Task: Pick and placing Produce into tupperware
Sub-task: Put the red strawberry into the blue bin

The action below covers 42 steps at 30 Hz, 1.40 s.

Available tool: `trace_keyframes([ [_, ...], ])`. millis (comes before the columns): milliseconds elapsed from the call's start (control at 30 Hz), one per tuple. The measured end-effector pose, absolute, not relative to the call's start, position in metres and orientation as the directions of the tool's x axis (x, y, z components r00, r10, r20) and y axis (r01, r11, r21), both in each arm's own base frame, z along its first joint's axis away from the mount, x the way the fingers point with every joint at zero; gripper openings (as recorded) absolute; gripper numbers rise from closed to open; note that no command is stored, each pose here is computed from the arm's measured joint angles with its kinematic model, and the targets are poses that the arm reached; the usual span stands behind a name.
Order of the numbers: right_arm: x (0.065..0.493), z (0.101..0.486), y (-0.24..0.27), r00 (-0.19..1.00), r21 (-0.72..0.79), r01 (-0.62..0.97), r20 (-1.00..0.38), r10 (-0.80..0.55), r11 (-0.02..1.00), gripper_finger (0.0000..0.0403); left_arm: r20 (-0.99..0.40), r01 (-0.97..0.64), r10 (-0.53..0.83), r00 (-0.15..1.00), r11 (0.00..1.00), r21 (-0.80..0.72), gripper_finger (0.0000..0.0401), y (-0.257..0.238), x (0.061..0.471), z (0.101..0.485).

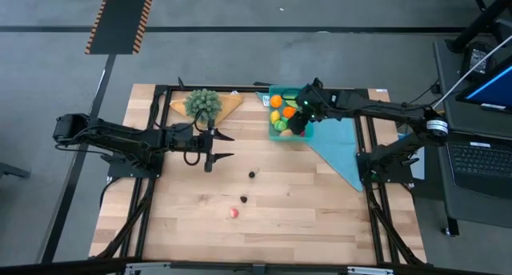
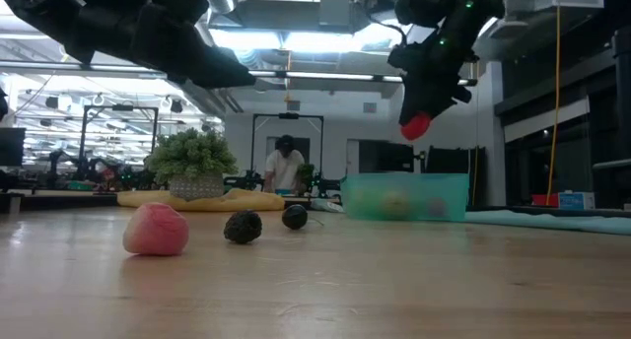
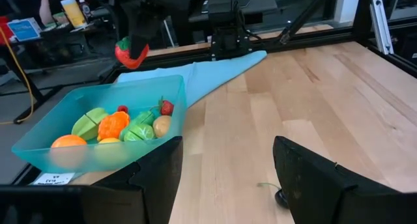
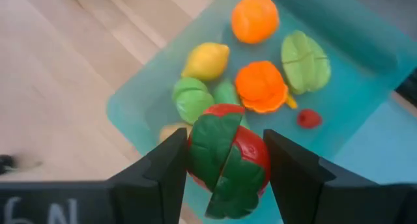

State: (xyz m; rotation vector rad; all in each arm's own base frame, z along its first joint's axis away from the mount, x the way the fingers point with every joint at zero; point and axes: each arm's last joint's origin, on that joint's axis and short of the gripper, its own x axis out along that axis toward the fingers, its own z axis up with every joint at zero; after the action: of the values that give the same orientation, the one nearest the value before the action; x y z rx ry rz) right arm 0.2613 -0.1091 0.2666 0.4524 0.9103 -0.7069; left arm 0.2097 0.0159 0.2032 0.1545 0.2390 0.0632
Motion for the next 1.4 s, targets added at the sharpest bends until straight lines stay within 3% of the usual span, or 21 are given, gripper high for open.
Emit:
trace_keyframes([
  [333, 0.262, 0.272, -0.128, 0.35, 0.04, 0.713, -0.886, -0.306, 0.7, 0.0179, -0.231, -0.044, 0.081, 0.97, 0.986, 0.161, 0.0231, 0.016, 0.21, 0.203],
  [733, 0.261, 0.272, -0.163, 0.401, 0.018, 0.719, -0.827, -0.394, 0.695, 0.0179, -0.231, -0.044, 0.081, 0.97, 0.986, 0.159, 0.0231, 0.016, 0.21, 0.203],
  [1400, 0.258, 0.195, -0.253, 0.284, -0.043, 0.781, -0.864, -0.415, 0.623, 0.0179, -0.231, -0.045, 0.081, 0.97, 0.987, 0.157, 0.0231, 0.016, 0.21, 0.203],
])
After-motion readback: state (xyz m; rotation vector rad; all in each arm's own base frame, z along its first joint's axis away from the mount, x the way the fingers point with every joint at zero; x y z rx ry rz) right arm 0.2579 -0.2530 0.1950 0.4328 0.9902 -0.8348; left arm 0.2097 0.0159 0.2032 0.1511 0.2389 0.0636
